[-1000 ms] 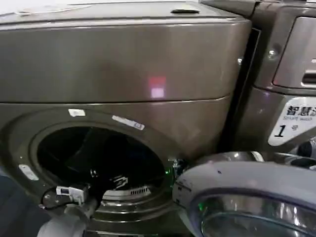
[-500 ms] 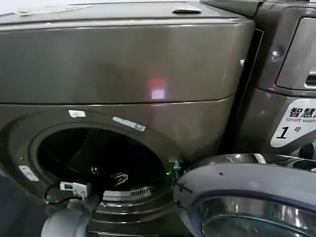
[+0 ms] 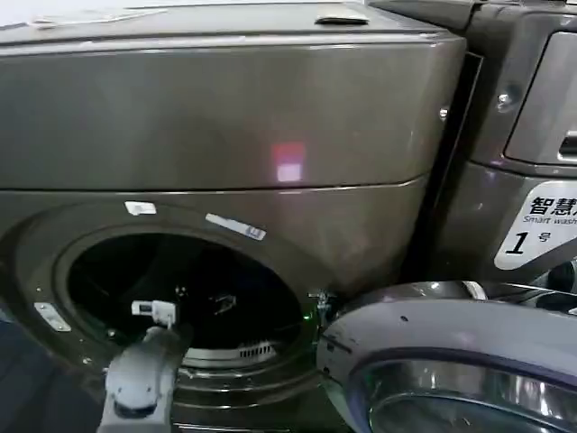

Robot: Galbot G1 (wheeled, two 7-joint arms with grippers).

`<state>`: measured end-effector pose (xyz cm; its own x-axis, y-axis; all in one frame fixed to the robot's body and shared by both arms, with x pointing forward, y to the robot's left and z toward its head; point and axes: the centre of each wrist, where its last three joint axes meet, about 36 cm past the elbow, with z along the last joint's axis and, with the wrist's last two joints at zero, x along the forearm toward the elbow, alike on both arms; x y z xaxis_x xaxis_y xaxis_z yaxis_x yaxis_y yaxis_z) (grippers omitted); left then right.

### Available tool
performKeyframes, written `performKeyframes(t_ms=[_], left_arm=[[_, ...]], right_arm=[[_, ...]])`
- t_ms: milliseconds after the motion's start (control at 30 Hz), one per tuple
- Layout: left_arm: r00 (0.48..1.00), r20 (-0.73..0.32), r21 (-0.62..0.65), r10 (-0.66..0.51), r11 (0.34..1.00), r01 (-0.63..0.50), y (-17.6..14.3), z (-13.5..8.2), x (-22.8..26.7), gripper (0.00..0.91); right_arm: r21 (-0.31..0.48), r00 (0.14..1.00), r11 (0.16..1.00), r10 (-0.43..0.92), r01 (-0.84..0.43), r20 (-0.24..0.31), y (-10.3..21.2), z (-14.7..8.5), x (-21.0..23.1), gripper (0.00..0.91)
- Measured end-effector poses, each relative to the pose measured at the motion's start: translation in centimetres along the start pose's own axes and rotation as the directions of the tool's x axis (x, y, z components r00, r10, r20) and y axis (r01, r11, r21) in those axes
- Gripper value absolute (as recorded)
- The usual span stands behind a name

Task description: Grasp the clothes from the dryer.

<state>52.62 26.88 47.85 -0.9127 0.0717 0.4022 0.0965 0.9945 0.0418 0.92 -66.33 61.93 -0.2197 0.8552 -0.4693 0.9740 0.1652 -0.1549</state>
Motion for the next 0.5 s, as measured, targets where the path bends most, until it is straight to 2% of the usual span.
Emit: performKeyframes(t_ms=[233,500], left_arm=[[0.999,-0.051,-0.030,-0.003,1.000,0.002,0.8,-1.2,-3.6,0.907],[0.983,-0.172,-0.246,-0.059,0.969,0.015,1.7,-2.7,-8.0,0.907]], right_arm=[[-0.001,1.000,1.000,-0.007,0.007,0.001,0.3,0.0,0.0,0.907],[0.004,1.000,1.000,-0.018,0.018,0.001,0.5,0.0,0.0,0.907]])
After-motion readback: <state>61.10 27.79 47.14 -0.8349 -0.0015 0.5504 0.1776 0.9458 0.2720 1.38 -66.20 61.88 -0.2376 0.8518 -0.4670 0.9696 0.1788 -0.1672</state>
